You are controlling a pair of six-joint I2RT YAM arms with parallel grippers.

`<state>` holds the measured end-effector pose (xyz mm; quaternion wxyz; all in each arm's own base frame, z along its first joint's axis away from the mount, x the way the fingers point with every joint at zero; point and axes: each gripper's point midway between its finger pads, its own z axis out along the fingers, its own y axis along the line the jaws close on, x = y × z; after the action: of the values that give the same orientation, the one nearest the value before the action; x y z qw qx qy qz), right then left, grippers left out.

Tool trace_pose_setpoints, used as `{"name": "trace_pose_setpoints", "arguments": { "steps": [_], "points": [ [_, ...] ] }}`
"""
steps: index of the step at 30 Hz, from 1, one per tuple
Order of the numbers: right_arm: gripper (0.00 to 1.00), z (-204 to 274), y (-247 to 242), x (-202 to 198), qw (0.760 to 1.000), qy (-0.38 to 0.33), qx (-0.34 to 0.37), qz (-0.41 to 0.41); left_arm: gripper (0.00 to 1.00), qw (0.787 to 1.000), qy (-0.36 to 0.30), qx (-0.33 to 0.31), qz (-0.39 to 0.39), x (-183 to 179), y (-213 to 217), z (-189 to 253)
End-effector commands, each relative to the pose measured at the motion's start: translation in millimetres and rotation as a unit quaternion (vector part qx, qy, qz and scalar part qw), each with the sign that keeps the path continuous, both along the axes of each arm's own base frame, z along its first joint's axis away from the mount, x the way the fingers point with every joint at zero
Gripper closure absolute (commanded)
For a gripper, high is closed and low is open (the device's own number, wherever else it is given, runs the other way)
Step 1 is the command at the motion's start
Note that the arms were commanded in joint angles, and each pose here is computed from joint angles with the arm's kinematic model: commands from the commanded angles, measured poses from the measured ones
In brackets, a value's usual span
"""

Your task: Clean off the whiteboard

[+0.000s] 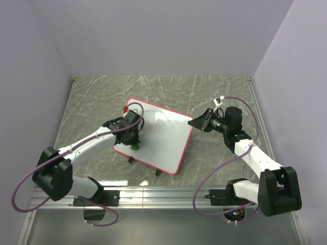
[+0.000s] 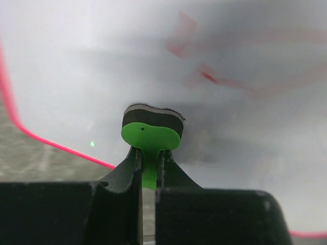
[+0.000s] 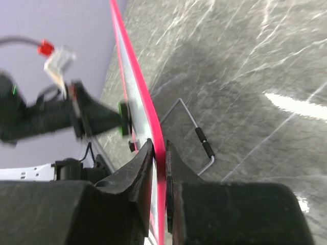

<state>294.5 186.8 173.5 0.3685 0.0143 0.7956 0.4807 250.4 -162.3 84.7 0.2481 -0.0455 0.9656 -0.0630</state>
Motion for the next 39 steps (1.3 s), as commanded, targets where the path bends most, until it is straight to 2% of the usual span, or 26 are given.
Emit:
{"name": "trace_pose_setpoints", "arguments": {
  "steps": [1,5,9,13,17,20,25,30,34,36,39],
  "points": [
    [1.00,-18.5,-11.2,4.4,0.999,0.014,-0.037,-0.026,1.00,0.996,0.015,-0.069,-0.059,-19.2,-68.2,-7.5],
    [1.00,-19.3,-11.8,5.3,0.999,0.015,-0.037,-0.027,1.00,0.992,0.011,-0.100,-0.078,-39.3,-97.3,-6.7],
    [1.00,-19.5,-11.0,5.2,0.999,0.016,-0.036,-0.024,1.00,0.994,-0.012,-0.092,-0.056,-38.3,-86.4,2.2],
    [1.00,-19.9,-11.4,4.7,0.999,0.017,-0.035,-0.024,1.00,0.997,-0.039,-0.072,-0.004,-19.8,-40.0,14.3],
    [1.00,-22.2,-11.5,3.3,0.999,0.020,-0.036,-0.023,1.00,0.996,-0.057,-0.043,0.061,8.5,27.9,20.1],
    [1.00,-22.7,-11.6,2.6,0.999,0.018,-0.036,-0.023,1.00,0.996,-0.068,-0.025,0.057,19.1,38.7,29.8],
    [1.00,-24.3,-11.9,3.2,0.999,0.020,-0.036,-0.025,1.00,0.997,-0.060,-0.038,0.037,37.3,17.2,33.3],
    [1.00,-24.9,-11.8,5.1,0.999,0.021,-0.037,-0.027,0.99,0.996,-0.067,-0.049,-0.033,35.7,-52.5,43.0],
    [1.00,-23.8,-12.3,7.0,0.999,0.021,-0.036,-0.030,1.00,0.994,-0.047,-0.064,-0.076,24.5,-100.5,30.9],
    [1.00,-22.2,-12.5,6.8,0.999,0.019,-0.037,-0.030,1.00,0.993,-0.047,-0.070,-0.084,22.8,-110.3,32.8],
    [1.00,-21.9,-13.4,5.7,0.999,0.018,-0.039,-0.032,1.00,0.994,-0.063,-0.052,-0.078,29.1,-98.9,40.4]
  ]
}}
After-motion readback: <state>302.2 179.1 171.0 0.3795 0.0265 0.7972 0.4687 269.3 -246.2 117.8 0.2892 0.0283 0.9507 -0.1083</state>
